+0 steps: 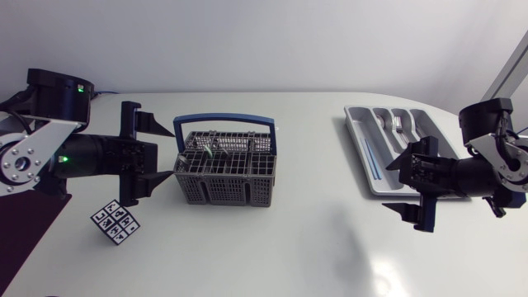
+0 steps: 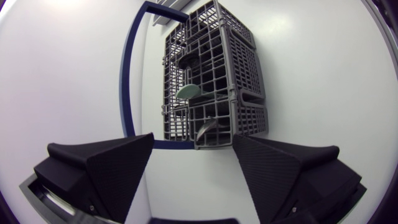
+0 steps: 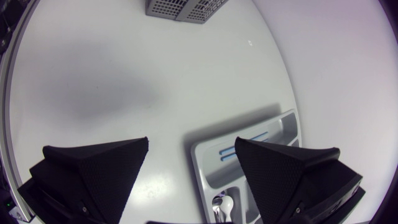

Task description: Transfer all utensils from the basket to the drawer tray.

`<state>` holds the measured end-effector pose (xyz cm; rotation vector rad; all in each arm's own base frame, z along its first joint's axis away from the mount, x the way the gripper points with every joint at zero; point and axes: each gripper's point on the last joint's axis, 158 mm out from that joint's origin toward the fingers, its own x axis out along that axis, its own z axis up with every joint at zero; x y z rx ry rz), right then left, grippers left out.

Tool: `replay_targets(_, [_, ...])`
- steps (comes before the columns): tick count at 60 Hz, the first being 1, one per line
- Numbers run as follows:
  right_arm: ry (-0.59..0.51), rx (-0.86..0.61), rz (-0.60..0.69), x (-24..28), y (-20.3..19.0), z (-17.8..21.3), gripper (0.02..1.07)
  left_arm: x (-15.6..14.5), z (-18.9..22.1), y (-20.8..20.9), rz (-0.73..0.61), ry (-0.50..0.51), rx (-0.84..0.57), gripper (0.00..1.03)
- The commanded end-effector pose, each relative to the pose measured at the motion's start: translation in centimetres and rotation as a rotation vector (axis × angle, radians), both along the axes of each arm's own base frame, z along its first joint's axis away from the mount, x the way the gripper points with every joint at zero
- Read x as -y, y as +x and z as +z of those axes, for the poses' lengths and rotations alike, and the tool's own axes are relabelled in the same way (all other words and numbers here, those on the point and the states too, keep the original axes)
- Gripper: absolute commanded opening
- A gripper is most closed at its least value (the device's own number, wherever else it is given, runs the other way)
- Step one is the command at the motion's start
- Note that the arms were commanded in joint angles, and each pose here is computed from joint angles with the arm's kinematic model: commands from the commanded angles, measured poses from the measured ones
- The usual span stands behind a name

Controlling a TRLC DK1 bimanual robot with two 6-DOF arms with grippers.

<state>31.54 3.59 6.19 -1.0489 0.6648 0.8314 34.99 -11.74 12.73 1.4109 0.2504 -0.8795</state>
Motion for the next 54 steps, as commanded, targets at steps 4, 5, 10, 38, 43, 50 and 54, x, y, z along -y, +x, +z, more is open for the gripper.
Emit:
replay_targets(4, [0.043, -0.027, -0.002, -2.2, -1.7, 0.0, 1.03, 0.3, -1.6, 0.2, -0.056, 0.057, 0.007, 0.67])
replay_targets(5, [0.044, -0.025, 0.0, -2.4, -1.8, 0.1, 1.03, 0.3, -1.5, 0.4, -0.057, 0.057, 0.012, 0.66])
replay_targets(10, [0.06, -0.024, 0.011, -3.4, -2.1, 0.4, 1.03, 0.4, -2.0, 0.5, -0.066, 0.067, 0.015, 0.58])
replay_targets(38, [0.108, -0.061, 0.059, -8.2, -3.8, 0.0, 1.03, 0.6, -4.0, 1.5, -0.107, 0.113, 0.005, 0.34])
replay_targets(43, [0.101, -0.071, 0.06, -8.4, -4.1, -0.5, 1.03, 0.7, -4.1, 1.7, -0.111, 0.113, 0.008, 0.27])
replay_targets(50, [0.098, -0.072, 0.064, -8.5, -4.2, -0.8, 1.03, 1.0, -4.2, 1.7, -0.117, 0.114, 0.006, 0.2])
replay_targets(54, [0.099, -0.07, 0.062, -8.6, -4.1, -0.8, 1.03, 1.1, -4.3, 1.6, -0.122, 0.113, 0.003, 0.15])
